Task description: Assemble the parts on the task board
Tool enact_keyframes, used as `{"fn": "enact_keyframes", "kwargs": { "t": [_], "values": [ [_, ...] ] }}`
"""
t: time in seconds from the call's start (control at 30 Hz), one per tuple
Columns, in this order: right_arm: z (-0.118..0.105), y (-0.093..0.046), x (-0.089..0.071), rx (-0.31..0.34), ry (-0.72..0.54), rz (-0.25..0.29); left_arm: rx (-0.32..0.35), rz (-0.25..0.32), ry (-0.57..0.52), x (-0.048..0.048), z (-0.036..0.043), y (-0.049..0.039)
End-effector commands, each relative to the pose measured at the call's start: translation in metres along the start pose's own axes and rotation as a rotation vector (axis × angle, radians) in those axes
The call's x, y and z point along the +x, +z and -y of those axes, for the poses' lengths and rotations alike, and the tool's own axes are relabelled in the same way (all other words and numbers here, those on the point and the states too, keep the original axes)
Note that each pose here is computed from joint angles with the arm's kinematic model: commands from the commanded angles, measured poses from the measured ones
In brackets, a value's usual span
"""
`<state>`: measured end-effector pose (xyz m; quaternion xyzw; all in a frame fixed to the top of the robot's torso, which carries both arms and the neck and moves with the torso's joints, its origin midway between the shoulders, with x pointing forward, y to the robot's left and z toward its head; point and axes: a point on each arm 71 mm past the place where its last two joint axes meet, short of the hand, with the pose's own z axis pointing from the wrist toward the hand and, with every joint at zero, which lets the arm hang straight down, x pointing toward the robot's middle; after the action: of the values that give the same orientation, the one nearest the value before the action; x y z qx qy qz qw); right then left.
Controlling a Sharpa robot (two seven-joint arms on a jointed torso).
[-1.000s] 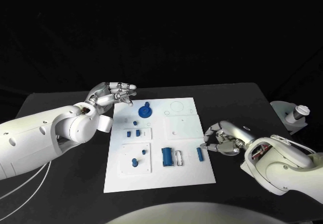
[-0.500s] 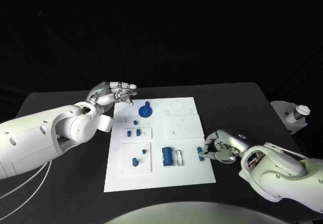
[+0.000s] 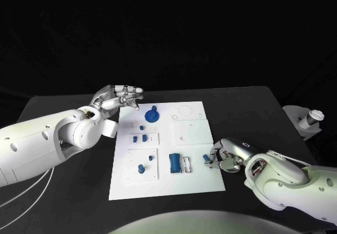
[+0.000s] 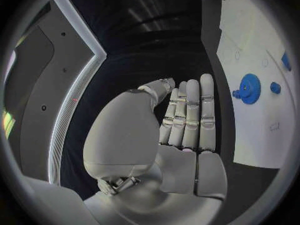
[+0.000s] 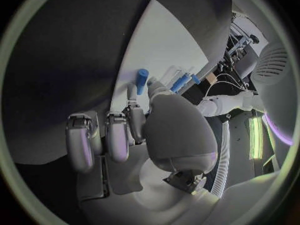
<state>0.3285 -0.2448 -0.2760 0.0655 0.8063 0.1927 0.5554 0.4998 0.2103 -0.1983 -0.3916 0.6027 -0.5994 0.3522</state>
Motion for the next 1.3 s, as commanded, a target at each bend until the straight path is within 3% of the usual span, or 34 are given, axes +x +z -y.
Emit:
{"fn": "enact_keyframes", "kwargs": {
  "t": [0.03,0.67,1.07,1.3],
  "values": [
    [0.001,0.0,0.009,0.015,-0.038,-0.052,0.009,-0.015,-0.003,0.0017,0.0011,-0.0001],
    [-0.006,0.002,0.013,0.002,-0.103,-0.045,0.007,-0.014,-0.003,0.0013,0.001,-0.0005],
    [-0.031,0.0,-0.007,-0.061,0.036,0.047,0.007,-0.016,-0.004,0.0025,0.001,-0.0001],
    [-0.041,0.003,-0.006,-0.065,0.109,0.026,0.007,-0.017,-0.004,0.0031,0.0011,-0.0002]
  ]
}}
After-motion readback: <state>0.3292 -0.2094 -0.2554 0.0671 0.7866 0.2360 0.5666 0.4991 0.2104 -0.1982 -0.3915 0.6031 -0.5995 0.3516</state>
